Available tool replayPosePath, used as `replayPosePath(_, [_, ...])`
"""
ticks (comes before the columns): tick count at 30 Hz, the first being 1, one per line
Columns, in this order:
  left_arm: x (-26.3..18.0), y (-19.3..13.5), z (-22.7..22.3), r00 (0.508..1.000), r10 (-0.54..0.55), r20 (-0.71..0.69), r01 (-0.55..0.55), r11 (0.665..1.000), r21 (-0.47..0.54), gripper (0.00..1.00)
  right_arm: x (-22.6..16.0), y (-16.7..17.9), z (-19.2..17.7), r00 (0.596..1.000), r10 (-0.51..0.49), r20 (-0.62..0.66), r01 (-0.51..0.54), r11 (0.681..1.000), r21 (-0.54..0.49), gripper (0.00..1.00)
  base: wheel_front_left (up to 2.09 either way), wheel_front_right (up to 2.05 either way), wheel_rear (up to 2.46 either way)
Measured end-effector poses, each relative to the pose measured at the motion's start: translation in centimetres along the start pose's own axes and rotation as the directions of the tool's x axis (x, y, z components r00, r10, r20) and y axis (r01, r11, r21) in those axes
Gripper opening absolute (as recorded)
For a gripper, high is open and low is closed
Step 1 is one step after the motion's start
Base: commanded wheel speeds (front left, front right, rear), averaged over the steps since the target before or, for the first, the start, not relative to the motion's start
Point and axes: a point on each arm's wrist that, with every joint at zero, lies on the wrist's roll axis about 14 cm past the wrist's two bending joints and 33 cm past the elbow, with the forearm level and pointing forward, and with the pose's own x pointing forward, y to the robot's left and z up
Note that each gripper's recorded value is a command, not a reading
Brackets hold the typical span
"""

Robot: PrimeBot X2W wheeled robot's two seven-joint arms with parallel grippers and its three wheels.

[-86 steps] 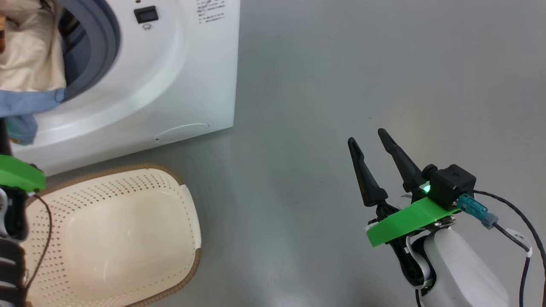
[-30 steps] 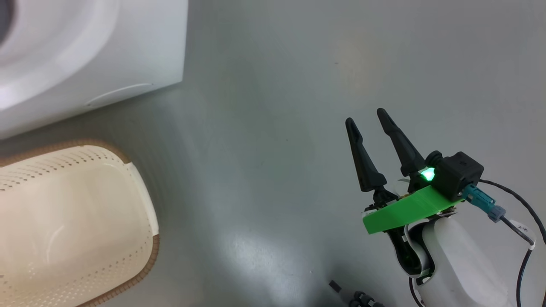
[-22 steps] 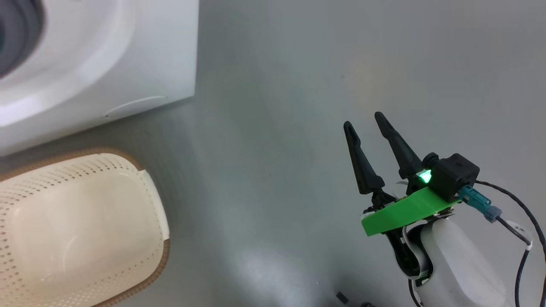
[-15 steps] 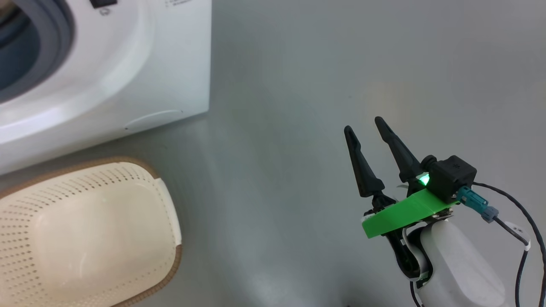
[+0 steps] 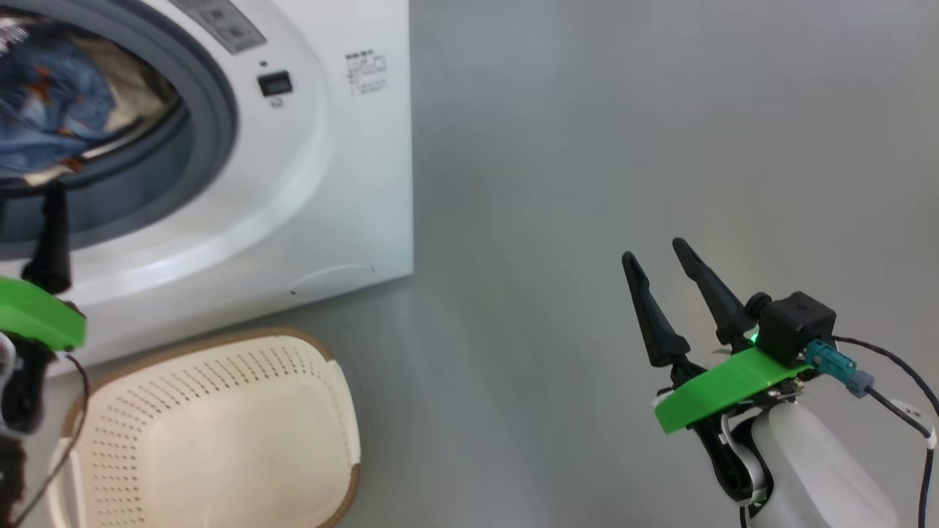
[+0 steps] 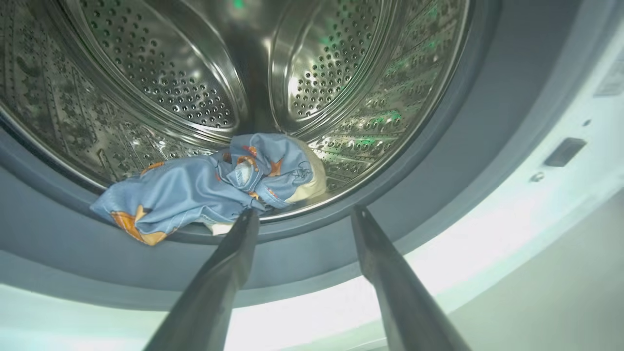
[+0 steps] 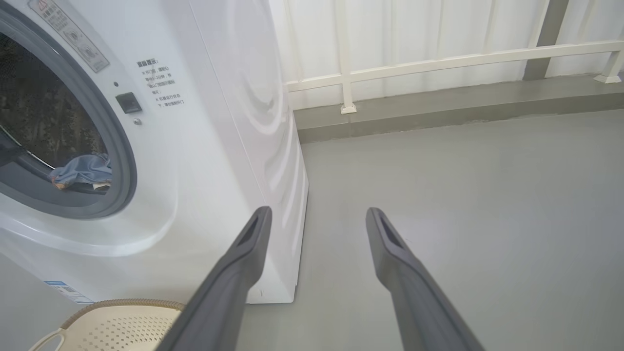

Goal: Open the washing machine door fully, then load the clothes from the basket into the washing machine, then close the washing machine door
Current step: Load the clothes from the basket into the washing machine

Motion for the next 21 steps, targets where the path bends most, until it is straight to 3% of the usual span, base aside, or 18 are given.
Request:
replayPosePath(11, [-8.0, -2.4, 0.5, 0.997, 0.025, 0.079, -0.03, 0.998, 0.054, 1.0, -2.5, 1.7, 2.3, 0.997, 0.053, 0.055, -0.053, 0.999, 0.003, 1.0, 0.0, 0.0, 0.0])
replayPosePath(21, [-14.2, -1.6, 0.2, 0.983, 0.11, 0.145, -0.115, 0.993, 0.024, 1.0, -3.6, 3.1, 3.4, 0.992, 0.093, 0.088, -0.095, 0.995, 0.014, 1.0, 0.0, 0.0, 0.0])
